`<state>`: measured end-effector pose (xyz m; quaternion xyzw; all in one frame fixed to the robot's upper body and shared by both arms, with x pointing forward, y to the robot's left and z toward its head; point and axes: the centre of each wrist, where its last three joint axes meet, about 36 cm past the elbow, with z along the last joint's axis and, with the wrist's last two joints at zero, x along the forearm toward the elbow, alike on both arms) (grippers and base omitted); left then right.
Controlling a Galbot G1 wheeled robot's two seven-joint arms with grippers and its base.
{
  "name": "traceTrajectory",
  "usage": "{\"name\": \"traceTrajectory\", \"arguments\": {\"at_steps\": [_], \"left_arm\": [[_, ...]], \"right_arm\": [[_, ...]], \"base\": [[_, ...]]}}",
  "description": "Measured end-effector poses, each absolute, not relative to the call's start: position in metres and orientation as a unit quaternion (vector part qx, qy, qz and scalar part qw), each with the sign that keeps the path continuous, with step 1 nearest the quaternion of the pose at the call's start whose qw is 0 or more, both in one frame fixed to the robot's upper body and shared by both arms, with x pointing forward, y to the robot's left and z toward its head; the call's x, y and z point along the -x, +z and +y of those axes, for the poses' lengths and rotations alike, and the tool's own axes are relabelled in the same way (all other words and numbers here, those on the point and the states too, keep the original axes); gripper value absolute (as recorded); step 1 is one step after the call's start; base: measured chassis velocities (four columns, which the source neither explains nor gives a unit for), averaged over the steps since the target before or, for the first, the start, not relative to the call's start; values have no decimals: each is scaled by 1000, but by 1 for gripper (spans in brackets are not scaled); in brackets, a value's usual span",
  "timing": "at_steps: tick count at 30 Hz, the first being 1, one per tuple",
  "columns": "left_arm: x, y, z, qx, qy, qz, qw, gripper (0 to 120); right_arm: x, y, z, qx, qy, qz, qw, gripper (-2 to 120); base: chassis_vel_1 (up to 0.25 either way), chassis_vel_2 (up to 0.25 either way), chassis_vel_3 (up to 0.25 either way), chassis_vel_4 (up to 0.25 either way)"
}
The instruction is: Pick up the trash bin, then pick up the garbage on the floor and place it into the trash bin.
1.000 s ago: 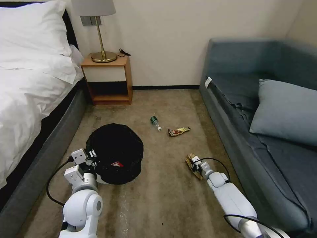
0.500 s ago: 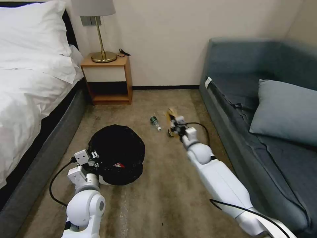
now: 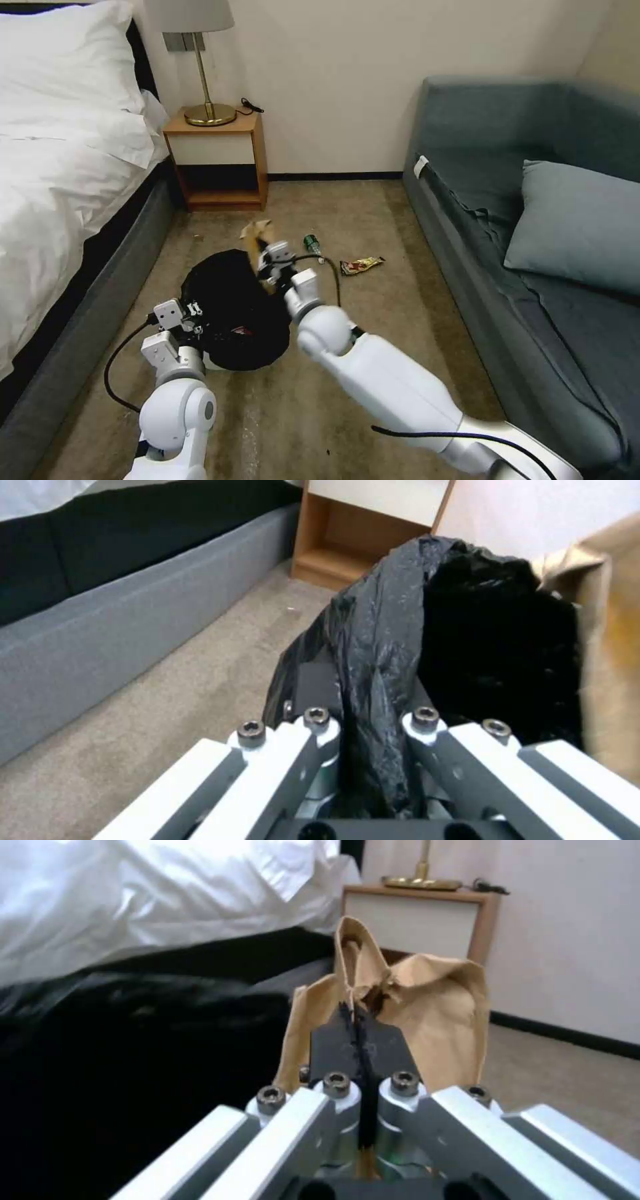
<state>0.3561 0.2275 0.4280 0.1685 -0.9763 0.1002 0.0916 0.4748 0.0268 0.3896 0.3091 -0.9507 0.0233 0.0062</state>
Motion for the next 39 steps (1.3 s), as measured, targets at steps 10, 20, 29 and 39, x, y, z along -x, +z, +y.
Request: {"name": "traceTrajectory", "arguments": {"at_steps": [10, 20, 29, 39], "left_arm": [[-360, 430, 224, -170, 105, -976, 86, 5], [-363, 429, 222, -169, 104, -976, 85, 5], [-367, 430, 224, -168, 100, -977, 83, 5], [-379, 426, 233, -165, 92, -978, 83, 5]], "right_arm": [[-436, 333, 22, -332, 68, -940, 31, 12], [-456, 373, 17, -313, 55, -948, 6, 53], [-482, 424, -4, -283, 30, -958, -31, 84], [-493, 411, -101, -190, -5, -981, -41, 100]], "base": [[0, 0, 0, 0], [0, 0, 0, 0], [0, 0, 0, 0], [0, 0, 0, 0]]}}
